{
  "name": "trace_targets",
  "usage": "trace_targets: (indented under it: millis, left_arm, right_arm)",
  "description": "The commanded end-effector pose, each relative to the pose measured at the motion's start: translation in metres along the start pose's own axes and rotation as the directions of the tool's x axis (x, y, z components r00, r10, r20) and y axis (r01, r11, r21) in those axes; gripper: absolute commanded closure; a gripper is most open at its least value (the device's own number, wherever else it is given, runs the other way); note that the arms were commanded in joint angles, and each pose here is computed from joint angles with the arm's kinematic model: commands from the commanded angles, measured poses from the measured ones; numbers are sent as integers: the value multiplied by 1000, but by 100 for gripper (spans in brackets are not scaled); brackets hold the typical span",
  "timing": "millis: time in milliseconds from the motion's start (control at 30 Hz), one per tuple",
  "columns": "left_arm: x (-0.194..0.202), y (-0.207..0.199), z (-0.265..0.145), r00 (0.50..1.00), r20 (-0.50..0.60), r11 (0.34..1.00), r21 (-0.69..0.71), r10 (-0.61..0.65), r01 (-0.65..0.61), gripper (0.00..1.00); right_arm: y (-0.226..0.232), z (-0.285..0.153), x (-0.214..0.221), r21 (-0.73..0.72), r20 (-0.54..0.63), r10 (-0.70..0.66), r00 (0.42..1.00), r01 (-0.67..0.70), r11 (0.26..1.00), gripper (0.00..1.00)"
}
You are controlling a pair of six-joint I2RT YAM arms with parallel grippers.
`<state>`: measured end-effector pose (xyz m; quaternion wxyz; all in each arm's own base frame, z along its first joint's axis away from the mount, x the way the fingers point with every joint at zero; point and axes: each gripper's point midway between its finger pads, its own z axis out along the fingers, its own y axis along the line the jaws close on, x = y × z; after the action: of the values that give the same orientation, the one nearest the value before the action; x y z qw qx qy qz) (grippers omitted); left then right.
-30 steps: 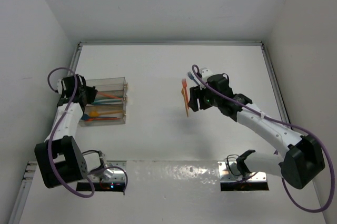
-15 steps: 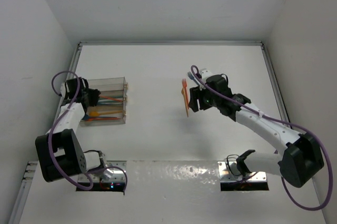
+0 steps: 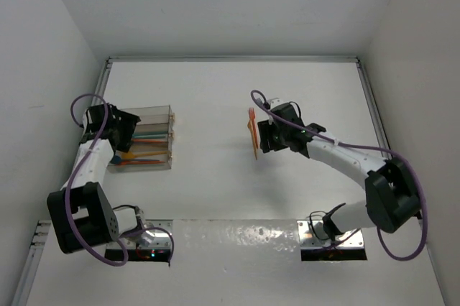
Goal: Sort the eating utensils into containers
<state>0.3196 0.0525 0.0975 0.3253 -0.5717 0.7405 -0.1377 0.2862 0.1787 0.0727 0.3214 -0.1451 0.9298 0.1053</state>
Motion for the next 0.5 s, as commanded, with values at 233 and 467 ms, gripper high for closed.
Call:
trace_targets:
  millis: [233, 467]
  left_arm:
    - [16, -89, -73, 890, 98, 862, 225, 445, -455, 24]
    - [77, -103, -94, 792, 53, 731, 350, 608, -585, 23]
  right_arm:
    - [14, 39, -18, 5, -21, 86, 996, -86, 996, 55]
    - [22, 63, -2, 15, -95, 116, 989, -115, 993, 57]
